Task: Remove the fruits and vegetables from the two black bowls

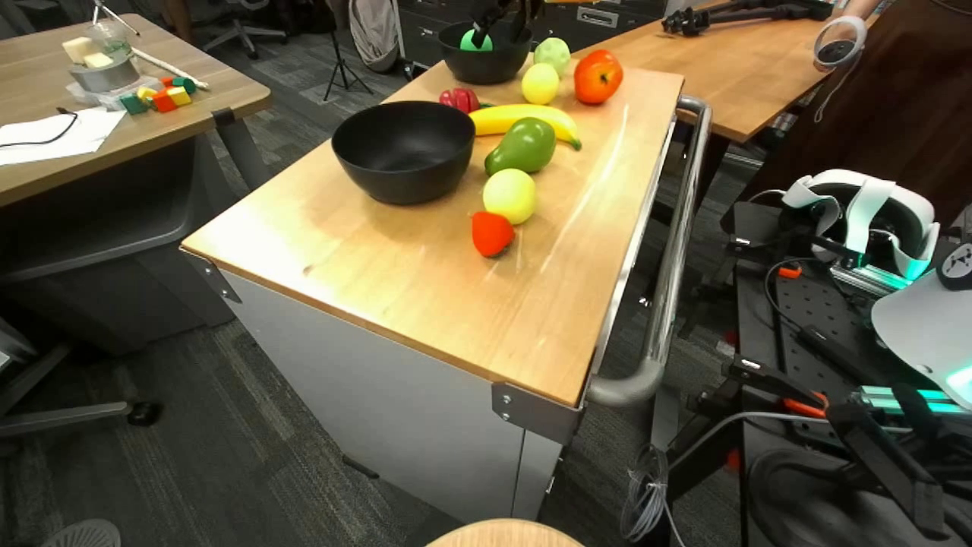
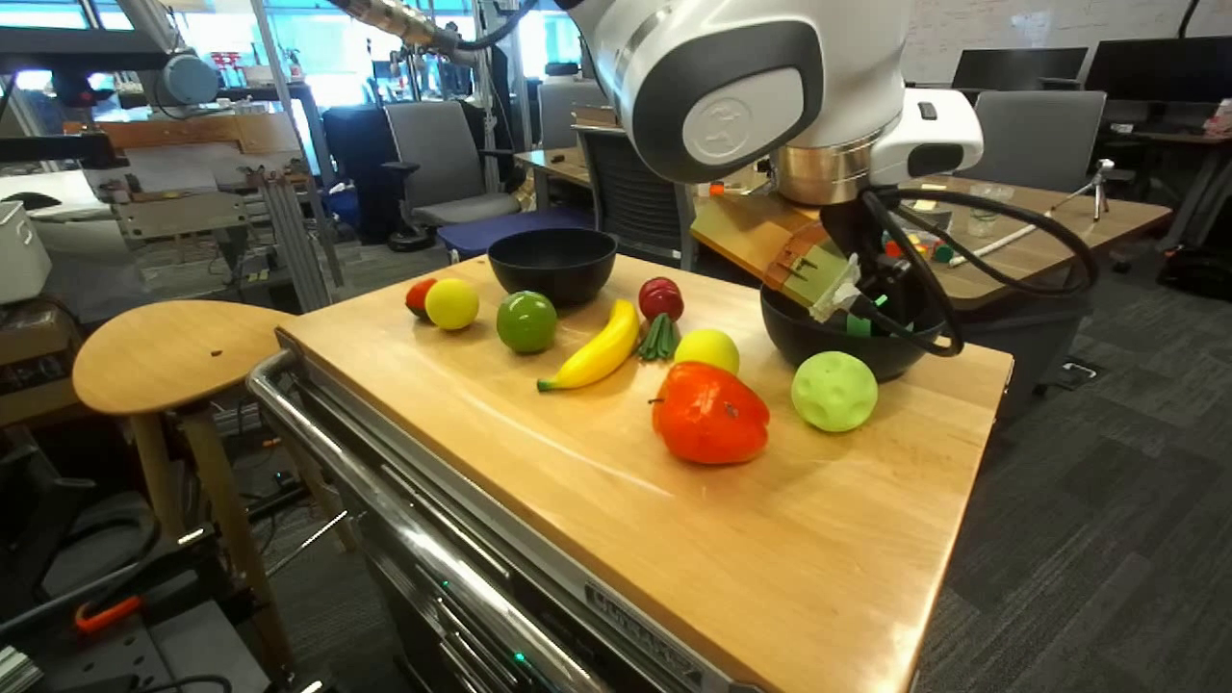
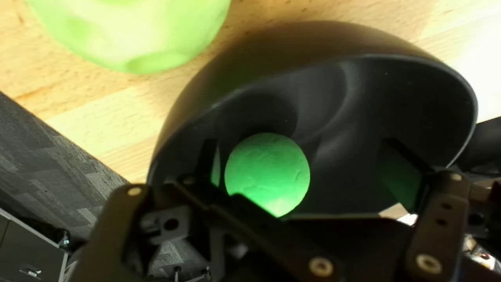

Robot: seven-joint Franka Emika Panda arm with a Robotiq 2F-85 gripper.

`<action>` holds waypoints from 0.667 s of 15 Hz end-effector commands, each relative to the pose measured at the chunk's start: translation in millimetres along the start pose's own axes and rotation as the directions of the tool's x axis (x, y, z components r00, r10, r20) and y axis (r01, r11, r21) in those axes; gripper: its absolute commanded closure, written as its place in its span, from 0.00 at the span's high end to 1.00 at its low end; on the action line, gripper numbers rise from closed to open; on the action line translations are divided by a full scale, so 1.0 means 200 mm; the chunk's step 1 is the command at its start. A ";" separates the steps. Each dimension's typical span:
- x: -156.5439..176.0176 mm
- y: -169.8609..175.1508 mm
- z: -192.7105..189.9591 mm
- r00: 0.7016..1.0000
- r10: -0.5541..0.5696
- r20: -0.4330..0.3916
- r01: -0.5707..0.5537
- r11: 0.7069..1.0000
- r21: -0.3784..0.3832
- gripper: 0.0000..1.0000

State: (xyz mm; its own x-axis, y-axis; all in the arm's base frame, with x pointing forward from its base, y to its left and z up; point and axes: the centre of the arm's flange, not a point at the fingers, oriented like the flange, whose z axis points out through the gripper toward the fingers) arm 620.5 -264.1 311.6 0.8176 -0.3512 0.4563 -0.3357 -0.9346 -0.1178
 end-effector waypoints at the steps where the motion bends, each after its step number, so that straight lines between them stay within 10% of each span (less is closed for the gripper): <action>1: 0.14 -0.02 0.10 0.998 0.042 -0.043 -0.042 0.999 0.001 1.00; 7: 0.22 -0.01 0.23 0.994 0.094 -0.054 -0.098 0.993 -0.069 1.00; 10: 0.23 0.01 0.26 0.993 0.105 -0.047 -0.109 0.989 -0.101 0.66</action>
State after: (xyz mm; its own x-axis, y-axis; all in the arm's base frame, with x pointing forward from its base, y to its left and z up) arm 662.5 -279.5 284.6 0.7725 -0.4333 0.4642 -0.4386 -0.8927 -0.1034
